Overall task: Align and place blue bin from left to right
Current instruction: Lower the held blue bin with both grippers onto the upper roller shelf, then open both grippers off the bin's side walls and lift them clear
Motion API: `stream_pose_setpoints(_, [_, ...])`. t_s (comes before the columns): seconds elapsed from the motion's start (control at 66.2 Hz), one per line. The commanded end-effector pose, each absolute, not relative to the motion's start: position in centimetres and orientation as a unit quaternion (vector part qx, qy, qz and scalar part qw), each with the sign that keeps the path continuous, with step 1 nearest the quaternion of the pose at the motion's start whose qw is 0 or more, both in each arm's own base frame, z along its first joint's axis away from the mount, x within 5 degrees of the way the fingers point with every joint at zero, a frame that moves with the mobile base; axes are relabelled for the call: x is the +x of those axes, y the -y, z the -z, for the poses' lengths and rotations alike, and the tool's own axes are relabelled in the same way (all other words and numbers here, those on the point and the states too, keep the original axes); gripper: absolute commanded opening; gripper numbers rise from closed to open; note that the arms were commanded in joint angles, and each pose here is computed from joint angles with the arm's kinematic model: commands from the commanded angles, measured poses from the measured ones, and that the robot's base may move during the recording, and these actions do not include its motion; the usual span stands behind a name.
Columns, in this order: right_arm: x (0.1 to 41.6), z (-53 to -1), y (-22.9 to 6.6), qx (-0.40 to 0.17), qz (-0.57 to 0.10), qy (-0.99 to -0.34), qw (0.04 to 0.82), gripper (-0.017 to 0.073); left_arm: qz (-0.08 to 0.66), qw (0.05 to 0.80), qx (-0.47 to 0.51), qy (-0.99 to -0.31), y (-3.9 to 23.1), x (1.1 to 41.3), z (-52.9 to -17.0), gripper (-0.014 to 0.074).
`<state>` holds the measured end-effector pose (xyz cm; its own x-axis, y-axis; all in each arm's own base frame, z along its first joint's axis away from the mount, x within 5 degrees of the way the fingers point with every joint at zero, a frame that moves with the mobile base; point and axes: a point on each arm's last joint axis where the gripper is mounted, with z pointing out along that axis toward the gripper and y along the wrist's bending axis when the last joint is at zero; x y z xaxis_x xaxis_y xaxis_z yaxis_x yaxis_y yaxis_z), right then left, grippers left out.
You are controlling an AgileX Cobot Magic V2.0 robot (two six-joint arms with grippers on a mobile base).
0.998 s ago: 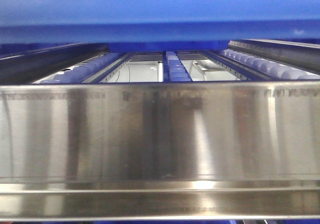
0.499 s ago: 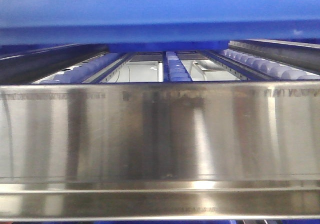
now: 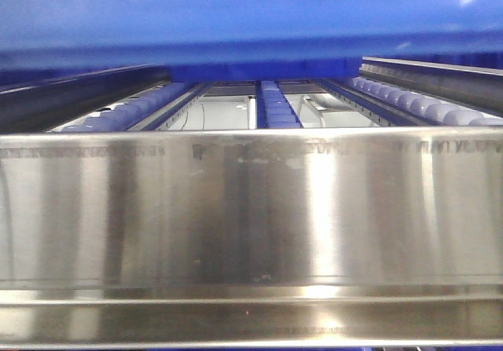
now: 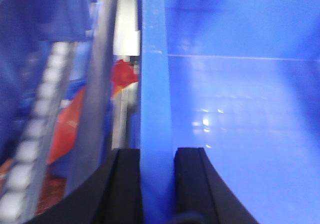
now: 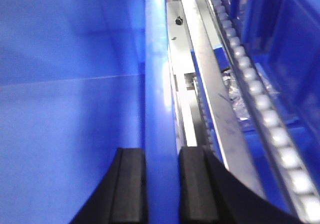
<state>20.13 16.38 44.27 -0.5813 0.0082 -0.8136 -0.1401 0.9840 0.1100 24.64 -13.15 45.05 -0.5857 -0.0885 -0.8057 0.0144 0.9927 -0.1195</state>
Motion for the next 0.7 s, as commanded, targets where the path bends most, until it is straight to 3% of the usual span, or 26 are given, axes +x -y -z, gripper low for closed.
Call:
stream_pose_setpoints(0.0, [21.8, -44.8, -17.4, -0.044, -0.119, -0.86, 0.494, -0.0069, 0.109, 0.482, -0.008, -0.869, 13.6, 26.3, -45.3, -0.0111])
stream_pose_setpoints(0.272, [26.0, -41.9, -18.3, -0.023, -0.113, -0.873, 0.474, -0.0069, 0.088, 0.475, -0.008, -0.875, 13.2, 30.1, -43.0, -0.0111])
stream_pose_setpoints(0.68, [27.7, -39.9, -19.4, -0.037, -0.085, -0.881, 0.465, -0.0069, 0.093, 0.45, -0.006, -0.888, 14.5, 32.1, -40.5, -0.0111])
